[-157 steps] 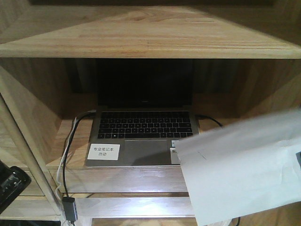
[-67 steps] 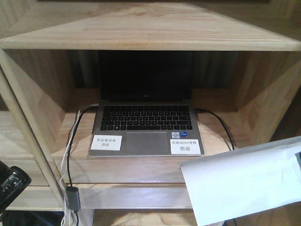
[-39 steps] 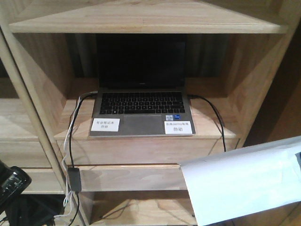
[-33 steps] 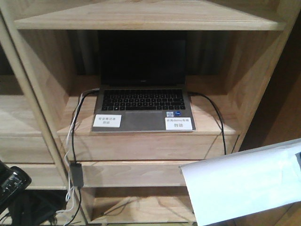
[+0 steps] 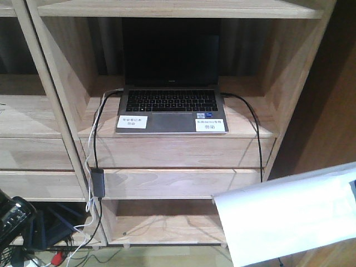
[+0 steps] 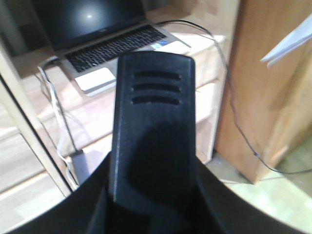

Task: Grab stapler and paper to desk for stapling
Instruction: 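Drive the base toward the wooden desk holding stapler and paper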

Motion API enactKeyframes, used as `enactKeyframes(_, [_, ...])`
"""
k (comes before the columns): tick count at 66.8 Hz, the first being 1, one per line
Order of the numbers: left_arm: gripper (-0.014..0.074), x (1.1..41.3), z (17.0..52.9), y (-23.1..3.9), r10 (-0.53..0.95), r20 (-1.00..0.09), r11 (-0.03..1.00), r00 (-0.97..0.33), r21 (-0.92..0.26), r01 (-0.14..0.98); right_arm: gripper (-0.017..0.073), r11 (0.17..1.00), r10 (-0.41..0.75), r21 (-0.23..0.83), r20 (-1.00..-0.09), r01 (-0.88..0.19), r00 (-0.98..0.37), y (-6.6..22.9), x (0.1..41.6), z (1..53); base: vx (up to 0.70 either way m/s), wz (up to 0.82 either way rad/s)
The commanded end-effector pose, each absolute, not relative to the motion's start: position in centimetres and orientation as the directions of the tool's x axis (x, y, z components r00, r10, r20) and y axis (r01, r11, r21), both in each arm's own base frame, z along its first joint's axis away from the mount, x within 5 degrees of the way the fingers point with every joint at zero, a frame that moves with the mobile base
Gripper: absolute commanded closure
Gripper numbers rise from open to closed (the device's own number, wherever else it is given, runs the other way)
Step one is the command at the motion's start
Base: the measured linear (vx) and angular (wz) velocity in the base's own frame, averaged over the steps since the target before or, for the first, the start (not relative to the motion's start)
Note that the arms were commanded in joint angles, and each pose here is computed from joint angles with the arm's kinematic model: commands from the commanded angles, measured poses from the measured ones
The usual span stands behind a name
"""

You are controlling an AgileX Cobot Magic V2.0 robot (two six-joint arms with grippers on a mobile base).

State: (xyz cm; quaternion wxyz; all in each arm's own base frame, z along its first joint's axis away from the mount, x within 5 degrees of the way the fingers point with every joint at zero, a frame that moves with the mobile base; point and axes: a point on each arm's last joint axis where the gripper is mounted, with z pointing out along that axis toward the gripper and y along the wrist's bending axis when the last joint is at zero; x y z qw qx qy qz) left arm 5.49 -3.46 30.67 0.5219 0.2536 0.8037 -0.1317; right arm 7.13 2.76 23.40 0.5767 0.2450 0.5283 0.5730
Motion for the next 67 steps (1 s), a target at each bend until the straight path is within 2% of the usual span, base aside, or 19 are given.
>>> enactKeyframes(1, [0.0601,5.74,32.56,-3.66,0.194,-0.955,0.840,-0.222,0.045,0.540,0.0564,0.202,0.921,0.868,-0.326,-0.455,-0.213,2.86,6.95,23.84,-0.11,-0.03])
enactKeyframes(34, [0.0601,5.74,32.56,-3.66,0.194,-0.955,0.840,-0.222,0.045,0.540,0.0564,0.202,0.921,0.868,-0.326,-0.455,-0.213,2.86,6.95,23.84,-0.04,0.15])
enactKeyframes(67, [0.0601,5.74,32.56,-3.66,0.194,-0.955,0.840,-0.222,0.045,0.540,0.0564,0.202,0.921,0.868,-0.326,-0.455,-0.213,2.86,6.95,23.84,-0.01,0.68])
